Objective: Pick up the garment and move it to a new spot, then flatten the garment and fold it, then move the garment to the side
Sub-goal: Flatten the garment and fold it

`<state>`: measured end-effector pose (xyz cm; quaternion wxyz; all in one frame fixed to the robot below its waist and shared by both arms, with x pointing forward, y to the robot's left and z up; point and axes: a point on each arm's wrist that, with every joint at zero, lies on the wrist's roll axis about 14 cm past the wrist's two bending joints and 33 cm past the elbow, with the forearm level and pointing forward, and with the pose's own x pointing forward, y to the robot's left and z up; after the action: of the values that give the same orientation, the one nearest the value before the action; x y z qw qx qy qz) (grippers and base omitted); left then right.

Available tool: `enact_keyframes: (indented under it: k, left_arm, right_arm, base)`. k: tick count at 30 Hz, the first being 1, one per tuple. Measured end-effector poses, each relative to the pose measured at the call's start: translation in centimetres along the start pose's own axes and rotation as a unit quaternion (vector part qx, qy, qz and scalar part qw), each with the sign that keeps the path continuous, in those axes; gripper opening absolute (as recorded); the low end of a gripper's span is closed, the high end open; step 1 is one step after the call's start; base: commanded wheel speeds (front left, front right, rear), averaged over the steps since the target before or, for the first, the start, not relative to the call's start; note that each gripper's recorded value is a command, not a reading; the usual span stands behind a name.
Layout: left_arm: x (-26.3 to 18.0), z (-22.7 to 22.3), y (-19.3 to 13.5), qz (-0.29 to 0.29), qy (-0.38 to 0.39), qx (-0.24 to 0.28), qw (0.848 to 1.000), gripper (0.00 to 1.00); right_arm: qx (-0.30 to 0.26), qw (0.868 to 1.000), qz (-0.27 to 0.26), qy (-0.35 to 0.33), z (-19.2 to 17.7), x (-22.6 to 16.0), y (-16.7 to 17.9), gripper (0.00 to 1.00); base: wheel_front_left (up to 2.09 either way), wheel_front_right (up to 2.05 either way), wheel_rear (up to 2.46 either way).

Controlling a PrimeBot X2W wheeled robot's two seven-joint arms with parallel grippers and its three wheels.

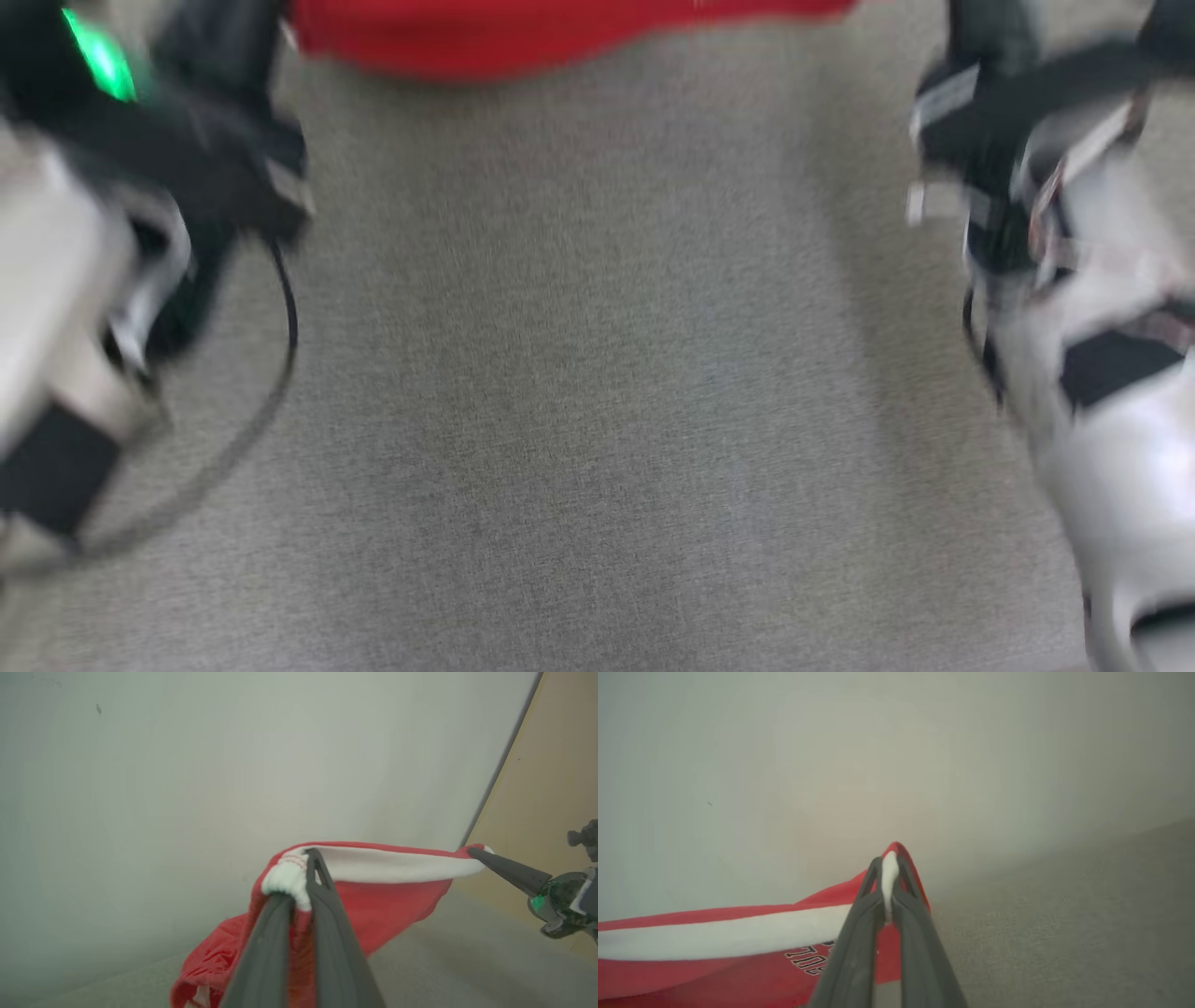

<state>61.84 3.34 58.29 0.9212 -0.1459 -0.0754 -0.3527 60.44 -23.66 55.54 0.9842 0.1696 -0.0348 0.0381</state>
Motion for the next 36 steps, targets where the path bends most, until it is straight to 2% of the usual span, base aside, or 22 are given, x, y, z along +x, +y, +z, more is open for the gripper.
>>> enact_keyframes:
  k: [2,7,15,30,36]
  left_arm:
    - [-2.9,-1.1,-2.0,0.001,0.011,-0.001,1.0,0.0]
    - [-7.7,-3.8,-5.3,0.009,0.037,-0.03,0.999,0.0]
    - [-14.9,-9.4,-9.1,0.029,0.112,-0.07,0.991,0.0]
    - [-23.5,-13.3,-12.8,0.07,0.183,-0.077,0.978,0.0]
    - [-25.2,-13.0,-14.5,0.071,0.185,-0.077,0.977,0.0]
  right_arm:
    - [0.013,1.0,0.001,0.02,-1.5,-3.7,-0.2,0.0]
    - [0.031,0.997,-0.013,0.066,-4.8,-10.1,-1.0,0.0]
    - [0.061,0.988,-0.063,0.127,-8.9,-18.6,-2.5,0.0]
    - [0.112,0.963,-0.154,0.191,-12.7,-30.2,-3.3,0.0]
    - [0.131,0.958,-0.169,0.189,-12.4,-32.4,-2.6,0.0]
  base:
    - [0.0,0.0,0.0]
    - [0.0,0.0,0.0]
    - [0.0,0.0,0.0]
    - [0.0,0.0,0.0]
    - [0.0,0.0,0.0]
